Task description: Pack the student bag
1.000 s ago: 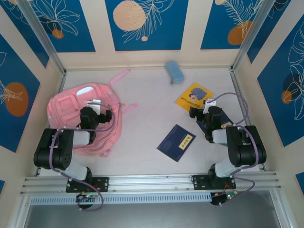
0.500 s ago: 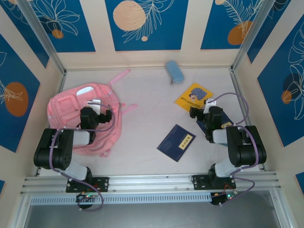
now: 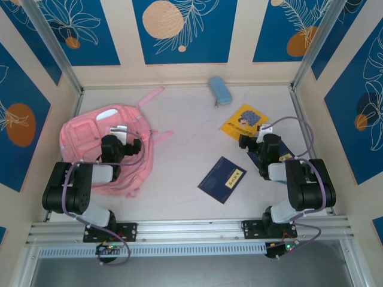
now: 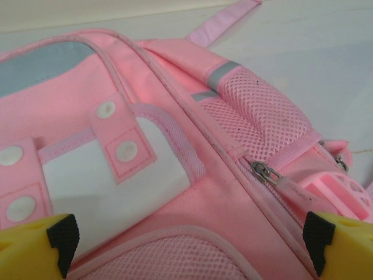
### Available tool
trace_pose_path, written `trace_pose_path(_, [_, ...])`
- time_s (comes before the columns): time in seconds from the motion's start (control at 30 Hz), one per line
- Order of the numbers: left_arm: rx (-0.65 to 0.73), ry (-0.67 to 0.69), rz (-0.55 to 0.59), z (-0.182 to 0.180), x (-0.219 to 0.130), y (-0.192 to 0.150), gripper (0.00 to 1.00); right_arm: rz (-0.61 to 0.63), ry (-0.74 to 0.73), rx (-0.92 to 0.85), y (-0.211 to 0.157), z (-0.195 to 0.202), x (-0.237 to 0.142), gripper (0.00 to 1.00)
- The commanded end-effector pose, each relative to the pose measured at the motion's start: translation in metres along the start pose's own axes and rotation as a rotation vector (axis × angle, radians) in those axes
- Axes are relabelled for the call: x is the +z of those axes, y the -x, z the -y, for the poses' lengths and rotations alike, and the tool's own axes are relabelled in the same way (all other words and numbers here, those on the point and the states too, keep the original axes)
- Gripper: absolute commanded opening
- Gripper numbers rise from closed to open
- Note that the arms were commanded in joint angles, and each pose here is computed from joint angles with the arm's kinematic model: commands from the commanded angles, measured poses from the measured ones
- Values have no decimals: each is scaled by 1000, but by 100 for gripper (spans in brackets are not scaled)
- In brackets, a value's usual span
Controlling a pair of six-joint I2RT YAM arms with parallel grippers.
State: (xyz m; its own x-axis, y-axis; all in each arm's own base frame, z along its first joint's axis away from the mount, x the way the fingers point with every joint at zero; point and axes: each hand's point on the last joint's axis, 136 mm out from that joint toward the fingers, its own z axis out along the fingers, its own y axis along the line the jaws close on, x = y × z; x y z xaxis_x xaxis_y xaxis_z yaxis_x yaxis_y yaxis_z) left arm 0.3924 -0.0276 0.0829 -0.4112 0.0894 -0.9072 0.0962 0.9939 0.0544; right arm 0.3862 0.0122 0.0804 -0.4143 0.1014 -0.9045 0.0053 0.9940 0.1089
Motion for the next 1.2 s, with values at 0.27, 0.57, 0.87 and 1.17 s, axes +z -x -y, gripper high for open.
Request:
trace_pose_path(0.27, [-171, 56, -54, -13, -40, 57, 100, 11, -80, 149, 58, -2, -47, 99])
trace_pose_path(0.57, [-342, 78, -274, -14, -45, 85, 100, -136, -102, 502, 50, -7, -96, 99])
trace_pose_path(0.87, [-556, 169, -544, -8, -30, 16, 98, -395, 0, 527, 42, -43, -93, 99])
trace_pose_path(1.17, [-573, 110, -731, 15, -14, -36, 86, -502, 80, 470, 16, -84, -73, 99])
